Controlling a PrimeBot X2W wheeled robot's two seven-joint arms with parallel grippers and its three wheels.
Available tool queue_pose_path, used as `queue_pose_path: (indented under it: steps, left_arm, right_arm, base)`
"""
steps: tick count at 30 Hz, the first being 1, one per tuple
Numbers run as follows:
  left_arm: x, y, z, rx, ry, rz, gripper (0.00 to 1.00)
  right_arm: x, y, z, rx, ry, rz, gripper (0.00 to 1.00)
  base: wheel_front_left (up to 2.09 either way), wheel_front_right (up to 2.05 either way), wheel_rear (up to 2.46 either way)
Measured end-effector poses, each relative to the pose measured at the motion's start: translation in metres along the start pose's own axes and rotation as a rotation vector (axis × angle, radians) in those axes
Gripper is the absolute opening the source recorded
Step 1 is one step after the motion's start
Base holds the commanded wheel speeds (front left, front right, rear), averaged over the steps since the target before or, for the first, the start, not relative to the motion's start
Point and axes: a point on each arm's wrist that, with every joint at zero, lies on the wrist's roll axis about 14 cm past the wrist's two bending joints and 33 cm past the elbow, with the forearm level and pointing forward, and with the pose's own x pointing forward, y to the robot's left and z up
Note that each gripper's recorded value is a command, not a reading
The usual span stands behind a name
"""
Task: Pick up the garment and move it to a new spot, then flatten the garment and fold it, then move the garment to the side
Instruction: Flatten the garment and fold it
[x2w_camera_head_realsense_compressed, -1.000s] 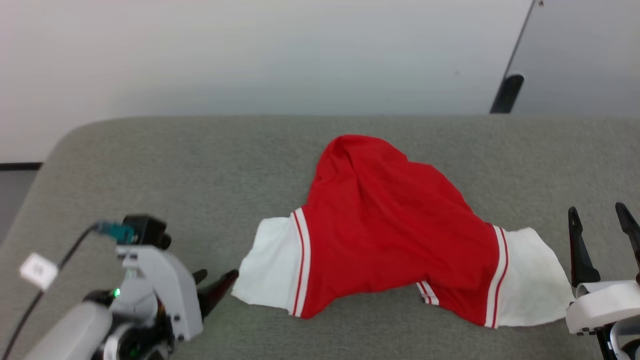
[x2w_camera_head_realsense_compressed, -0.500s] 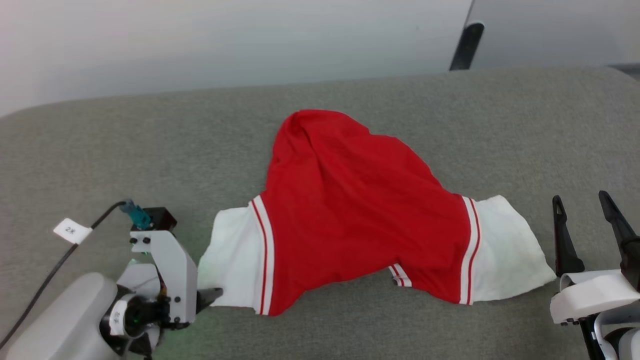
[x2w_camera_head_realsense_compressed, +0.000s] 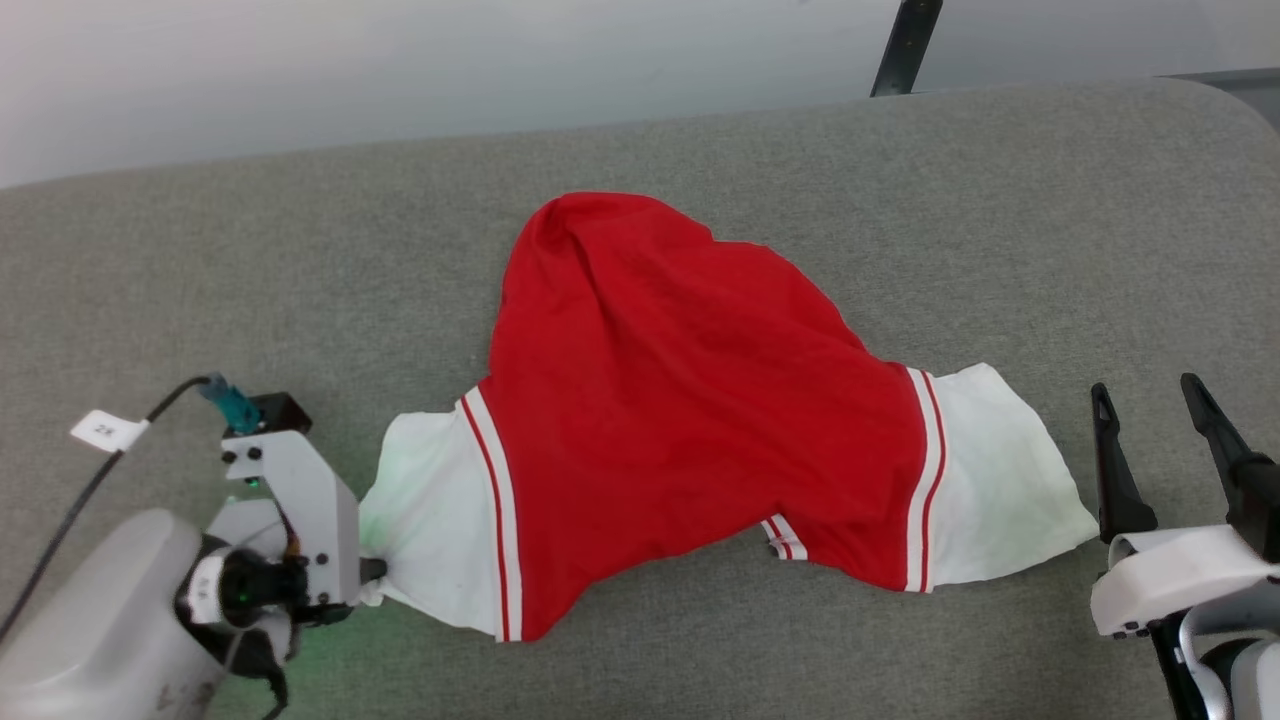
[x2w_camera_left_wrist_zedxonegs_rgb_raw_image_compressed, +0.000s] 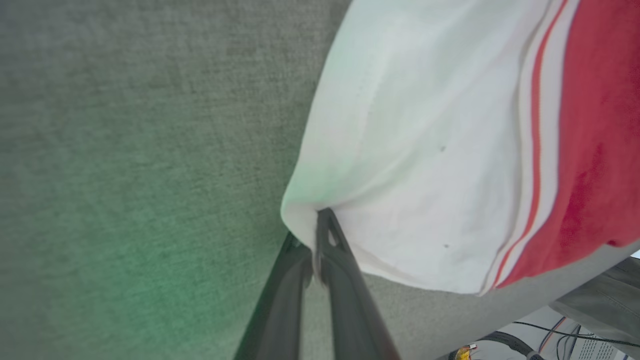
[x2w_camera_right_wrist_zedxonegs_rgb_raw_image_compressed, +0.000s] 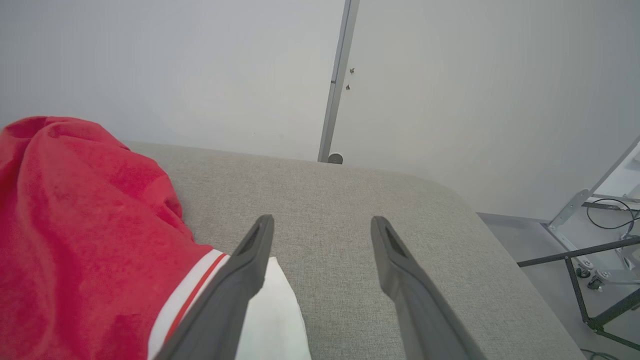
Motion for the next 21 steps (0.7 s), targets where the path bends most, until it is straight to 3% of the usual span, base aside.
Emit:
queue_pose_path:
  steps: [6, 14, 21]
  left_arm:
    - [-0.002, -0.002, 0.005, -0.005, -0.023, -0.006, 0.00]
    - [-0.003, -0.003, 0.008, -0.007, -0.040, -0.012, 0.00]
    - [0.002, -0.006, 0.014, -0.007, -0.046, -0.027, 0.00]
  right_arm:
    - [0.010, 0.007, -0.008, 0.009, 0.115, 0.058, 1.00]
    - [0.005, 0.016, -0.054, 0.052, 0.555, 0.186, 1.00]
    - [-0.002, 0.011, -0.083, 0.058, 0.810, 0.212, 1.00]
  base:
    - [0.00, 0.00, 0.00]
    - [0.00, 0.00, 0.00]
    - [0.00, 0.00, 0.00]
